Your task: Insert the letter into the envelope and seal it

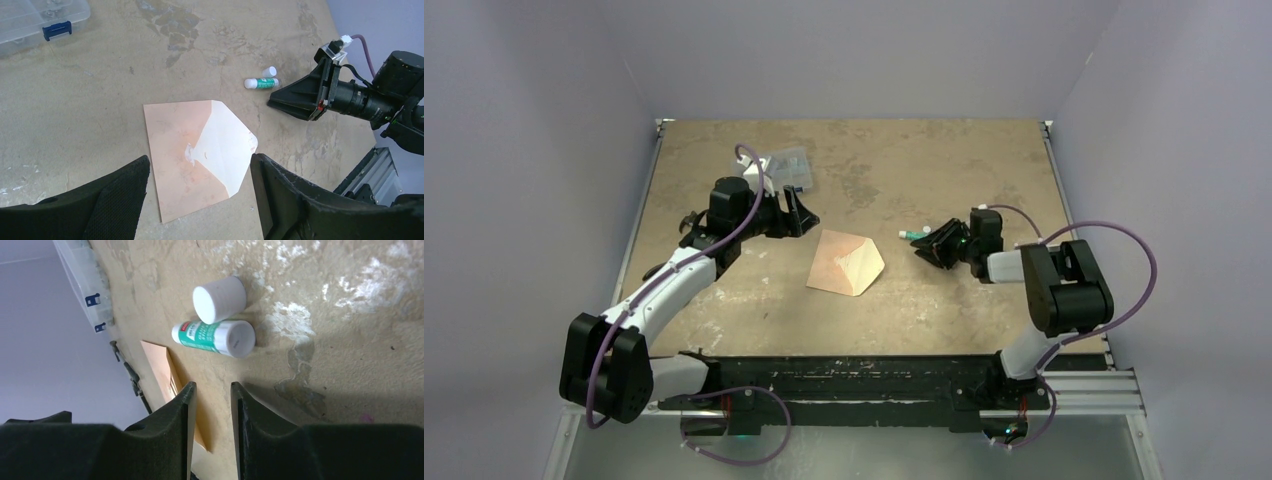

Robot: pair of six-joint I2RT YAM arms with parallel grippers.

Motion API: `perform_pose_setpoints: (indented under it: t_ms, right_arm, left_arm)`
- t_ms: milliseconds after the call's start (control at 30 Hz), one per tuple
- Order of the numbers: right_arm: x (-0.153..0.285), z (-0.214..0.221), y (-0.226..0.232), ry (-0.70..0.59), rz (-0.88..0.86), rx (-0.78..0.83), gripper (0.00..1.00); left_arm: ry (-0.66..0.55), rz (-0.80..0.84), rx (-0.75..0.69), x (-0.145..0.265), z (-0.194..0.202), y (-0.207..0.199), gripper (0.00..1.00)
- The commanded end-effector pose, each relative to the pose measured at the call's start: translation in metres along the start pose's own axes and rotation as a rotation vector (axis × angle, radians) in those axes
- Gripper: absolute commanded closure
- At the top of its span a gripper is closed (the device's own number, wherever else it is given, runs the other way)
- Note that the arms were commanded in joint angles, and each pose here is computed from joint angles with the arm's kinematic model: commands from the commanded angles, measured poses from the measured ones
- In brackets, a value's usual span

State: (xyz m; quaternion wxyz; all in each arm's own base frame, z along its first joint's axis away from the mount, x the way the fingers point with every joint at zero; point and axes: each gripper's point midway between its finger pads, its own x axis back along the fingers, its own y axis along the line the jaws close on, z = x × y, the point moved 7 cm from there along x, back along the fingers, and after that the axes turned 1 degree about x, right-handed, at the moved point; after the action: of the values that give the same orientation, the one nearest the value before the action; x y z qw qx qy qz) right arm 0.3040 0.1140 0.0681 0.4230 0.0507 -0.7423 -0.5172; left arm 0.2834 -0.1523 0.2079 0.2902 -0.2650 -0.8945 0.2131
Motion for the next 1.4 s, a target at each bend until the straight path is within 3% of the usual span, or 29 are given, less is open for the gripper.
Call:
perform_pose_setpoints:
  t_ms: [0, 233, 567, 1367]
  right_arm:
    - [0.006, -0.015, 0.020, -0.067, -0.016, 0.120, 0.68]
    - [0.016, -0.004, 0.024, -0.047, 0.002, 0.251, 0.77]
    - [0.005, 0.032, 0.008, 0.036, 0.073, 0.382, 0.80]
    - [-0.037, 0.012, 0.033, -0.307, 0.159, 0.236, 0.79]
  left_arm:
    - [-0.028, 0.004, 0.020, 0.000, -0.005, -0.002, 0.28]
    - [0.065, 0.049, 0.078, -0.018, 0.024, -0.010, 0.53]
    - [0.184, -0.089, 0.143, -0.049, 0.074, 0.001, 0.70]
    - [0.208, -0.167, 0.147, -0.055, 0.087, 0.016, 0.71]
